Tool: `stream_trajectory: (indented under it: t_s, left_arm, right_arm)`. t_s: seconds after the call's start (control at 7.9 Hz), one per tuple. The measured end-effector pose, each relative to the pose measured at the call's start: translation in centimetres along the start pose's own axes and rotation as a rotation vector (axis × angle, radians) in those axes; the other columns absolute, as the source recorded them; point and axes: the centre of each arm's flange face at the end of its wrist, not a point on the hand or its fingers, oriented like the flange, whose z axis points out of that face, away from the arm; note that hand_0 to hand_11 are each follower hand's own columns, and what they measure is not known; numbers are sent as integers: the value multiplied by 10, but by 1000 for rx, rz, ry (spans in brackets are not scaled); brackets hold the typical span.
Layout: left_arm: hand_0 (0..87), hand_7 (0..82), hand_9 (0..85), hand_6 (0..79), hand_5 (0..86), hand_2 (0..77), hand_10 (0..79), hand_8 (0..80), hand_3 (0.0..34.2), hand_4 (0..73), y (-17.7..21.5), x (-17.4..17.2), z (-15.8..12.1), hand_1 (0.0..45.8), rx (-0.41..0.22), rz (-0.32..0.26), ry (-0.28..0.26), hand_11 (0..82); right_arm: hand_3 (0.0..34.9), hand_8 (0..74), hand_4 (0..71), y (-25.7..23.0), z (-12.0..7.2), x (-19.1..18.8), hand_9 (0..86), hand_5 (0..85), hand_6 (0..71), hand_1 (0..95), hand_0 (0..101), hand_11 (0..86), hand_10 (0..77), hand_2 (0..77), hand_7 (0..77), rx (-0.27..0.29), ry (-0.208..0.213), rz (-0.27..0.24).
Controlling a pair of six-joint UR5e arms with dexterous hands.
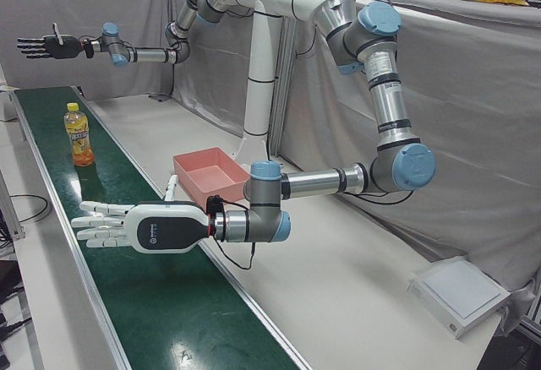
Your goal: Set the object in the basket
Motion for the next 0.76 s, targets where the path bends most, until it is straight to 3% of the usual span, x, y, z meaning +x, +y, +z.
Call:
stream_trajectory:
  t_s: [0.76]
  left_arm:
    - [565, 5, 5, 0, 82, 5, 33, 5, 15, 93, 6, -2, 8, 11, -15, 1, 2, 71]
  right_arm:
    - [0, 0, 0, 2, -1, -1, 0, 0, 0, 0, 3, 0, 0, 5, 5, -3, -1, 1]
